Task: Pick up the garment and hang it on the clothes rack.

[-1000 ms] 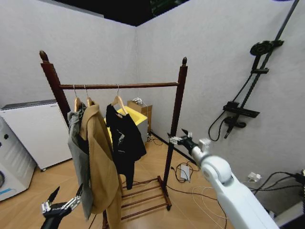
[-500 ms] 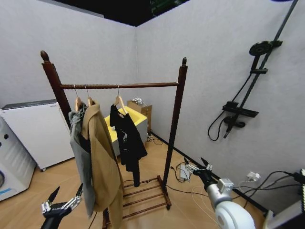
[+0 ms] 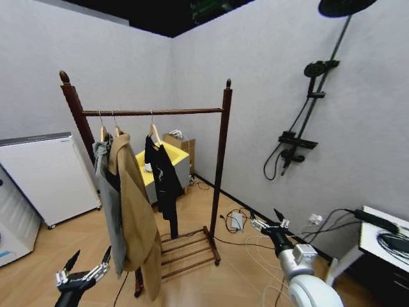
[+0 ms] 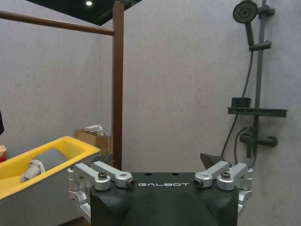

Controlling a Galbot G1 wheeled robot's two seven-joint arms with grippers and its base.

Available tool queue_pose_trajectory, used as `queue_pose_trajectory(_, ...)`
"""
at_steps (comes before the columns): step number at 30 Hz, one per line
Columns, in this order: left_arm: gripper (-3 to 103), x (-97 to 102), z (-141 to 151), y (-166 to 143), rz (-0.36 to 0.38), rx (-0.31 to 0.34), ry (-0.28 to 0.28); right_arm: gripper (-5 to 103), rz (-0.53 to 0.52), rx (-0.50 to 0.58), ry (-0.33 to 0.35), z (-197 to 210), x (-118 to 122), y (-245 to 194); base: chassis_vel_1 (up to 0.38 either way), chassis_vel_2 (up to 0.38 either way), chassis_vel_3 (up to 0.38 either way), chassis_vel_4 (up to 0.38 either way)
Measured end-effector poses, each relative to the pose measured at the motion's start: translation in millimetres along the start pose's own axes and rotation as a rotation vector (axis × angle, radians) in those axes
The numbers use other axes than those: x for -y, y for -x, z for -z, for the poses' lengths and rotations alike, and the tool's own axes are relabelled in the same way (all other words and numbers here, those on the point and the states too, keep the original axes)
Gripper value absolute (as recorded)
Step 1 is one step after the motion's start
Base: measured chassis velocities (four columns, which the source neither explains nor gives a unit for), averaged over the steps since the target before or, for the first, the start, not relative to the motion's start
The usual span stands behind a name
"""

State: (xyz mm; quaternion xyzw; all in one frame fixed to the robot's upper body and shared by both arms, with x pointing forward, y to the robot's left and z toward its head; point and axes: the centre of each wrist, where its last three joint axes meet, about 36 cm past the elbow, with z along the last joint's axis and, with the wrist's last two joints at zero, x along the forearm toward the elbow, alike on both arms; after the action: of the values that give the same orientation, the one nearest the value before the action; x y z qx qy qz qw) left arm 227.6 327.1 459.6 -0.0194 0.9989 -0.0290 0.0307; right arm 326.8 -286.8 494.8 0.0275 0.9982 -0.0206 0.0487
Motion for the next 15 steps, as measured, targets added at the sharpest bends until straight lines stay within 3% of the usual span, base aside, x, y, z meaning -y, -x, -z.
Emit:
queue_pose_trajectory(6,100,0.0,0.0,0.0,0.000,0.000,0.000,100,0.009,0.001,-0.013,-6.1,1.8,-5.7,-0.061,-0.145,-0.145,-0.036)
queue_pose_trajectory(15,100,0.0,0.0,0.1,0.000,0.000,0.000,100,0.007,0.006,-0.015,-6.5,4.9,-9.8,-0.158,-0.066,-0.068,-0.186)
